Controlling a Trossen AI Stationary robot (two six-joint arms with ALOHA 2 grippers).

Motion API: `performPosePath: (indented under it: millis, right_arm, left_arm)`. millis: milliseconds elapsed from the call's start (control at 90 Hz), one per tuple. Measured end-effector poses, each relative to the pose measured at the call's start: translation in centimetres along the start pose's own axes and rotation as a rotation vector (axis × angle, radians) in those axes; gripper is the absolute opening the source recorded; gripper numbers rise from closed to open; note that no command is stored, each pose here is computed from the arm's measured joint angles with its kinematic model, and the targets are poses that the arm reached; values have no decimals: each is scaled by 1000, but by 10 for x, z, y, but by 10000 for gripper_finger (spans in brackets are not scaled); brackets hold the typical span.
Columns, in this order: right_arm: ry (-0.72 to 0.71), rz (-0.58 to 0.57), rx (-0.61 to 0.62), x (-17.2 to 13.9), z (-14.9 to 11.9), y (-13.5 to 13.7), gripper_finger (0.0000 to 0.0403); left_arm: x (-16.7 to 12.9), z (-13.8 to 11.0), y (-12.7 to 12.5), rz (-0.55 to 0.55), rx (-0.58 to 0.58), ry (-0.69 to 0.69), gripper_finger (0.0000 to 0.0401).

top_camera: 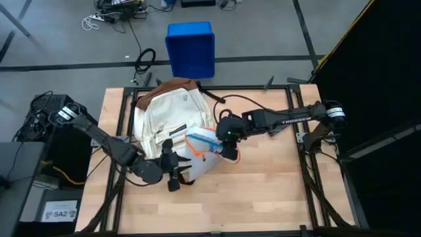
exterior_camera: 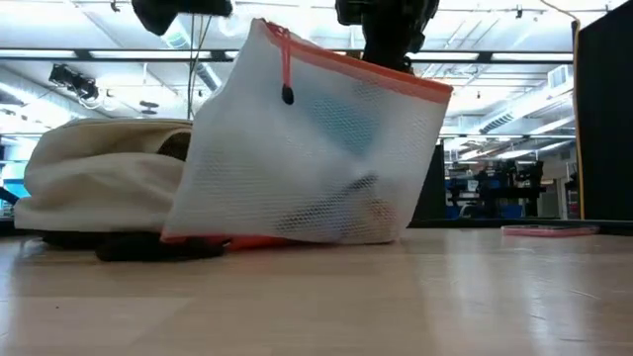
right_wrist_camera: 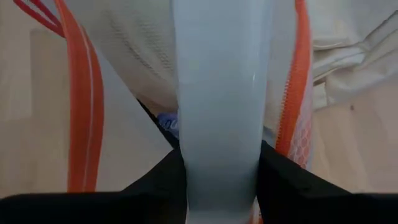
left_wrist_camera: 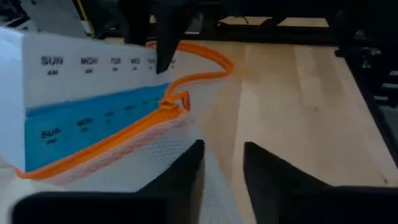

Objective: Unpack backpack
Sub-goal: Put the white medicine organizer into the zip bag

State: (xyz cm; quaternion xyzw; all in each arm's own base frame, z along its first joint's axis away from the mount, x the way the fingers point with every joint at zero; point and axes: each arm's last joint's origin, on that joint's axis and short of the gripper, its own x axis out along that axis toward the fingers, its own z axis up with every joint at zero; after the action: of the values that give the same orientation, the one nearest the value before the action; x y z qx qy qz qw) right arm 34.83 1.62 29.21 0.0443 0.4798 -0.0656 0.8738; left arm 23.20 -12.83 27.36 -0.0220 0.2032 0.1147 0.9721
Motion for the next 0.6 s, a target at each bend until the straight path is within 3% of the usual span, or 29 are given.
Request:
performPosePath:
  millis: [344, 600]
  right_arm:
    - [6, 21, -16, 0, 0, 1, 109]
    - [7, 27, -17, 0, -1, 1, 109]
  left_arm:
    - [15, 3, 8, 55, -213, -11, 278]
    - [20, -7, 9, 131, -301, 13, 293]
